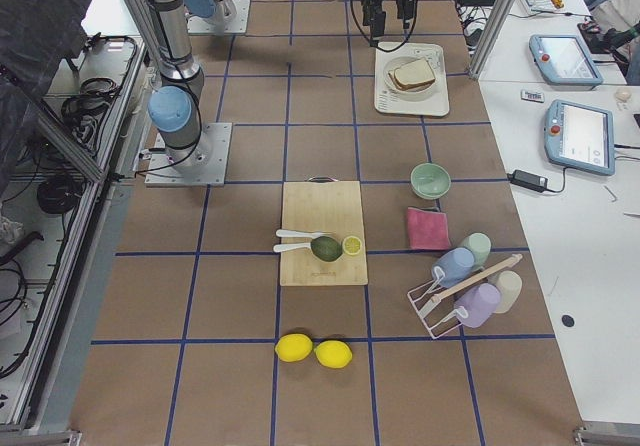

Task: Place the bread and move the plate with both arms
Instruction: 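Open the left gripper and lift it away from the plate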

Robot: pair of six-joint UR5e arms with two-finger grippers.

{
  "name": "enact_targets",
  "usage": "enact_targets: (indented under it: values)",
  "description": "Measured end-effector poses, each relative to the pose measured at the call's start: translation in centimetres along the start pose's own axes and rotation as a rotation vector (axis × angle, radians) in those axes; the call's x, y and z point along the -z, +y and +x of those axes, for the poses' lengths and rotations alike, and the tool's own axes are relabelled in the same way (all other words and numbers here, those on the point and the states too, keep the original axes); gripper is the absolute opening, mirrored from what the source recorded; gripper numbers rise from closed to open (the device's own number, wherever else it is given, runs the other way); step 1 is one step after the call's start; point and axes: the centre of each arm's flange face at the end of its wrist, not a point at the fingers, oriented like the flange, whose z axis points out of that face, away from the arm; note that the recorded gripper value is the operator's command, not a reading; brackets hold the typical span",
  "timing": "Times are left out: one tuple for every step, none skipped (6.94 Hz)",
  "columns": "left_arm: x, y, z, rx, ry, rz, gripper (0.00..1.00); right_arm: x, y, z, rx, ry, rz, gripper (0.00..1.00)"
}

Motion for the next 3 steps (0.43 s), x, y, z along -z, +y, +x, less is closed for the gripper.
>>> enact_targets:
  values:
    - [4.9, 1.9, -1.2, 0.019, -0.063, -0.018, 1.0, 0.0, 0.0, 0.0, 0.0, 0.0, 0.0, 1.0]
    - [9.6, 4.3, -1.9, 0.028, -0.098, -0.035, 1.0, 0.0, 0.0, 0.0, 0.0, 0.0, 0.0, 1.0]
    - [13.3, 6.9, -2.5, 0.029, -0.114, -0.057, 1.0, 0.0, 0.0, 0.0, 0.0, 0.0, -0.001, 1.0]
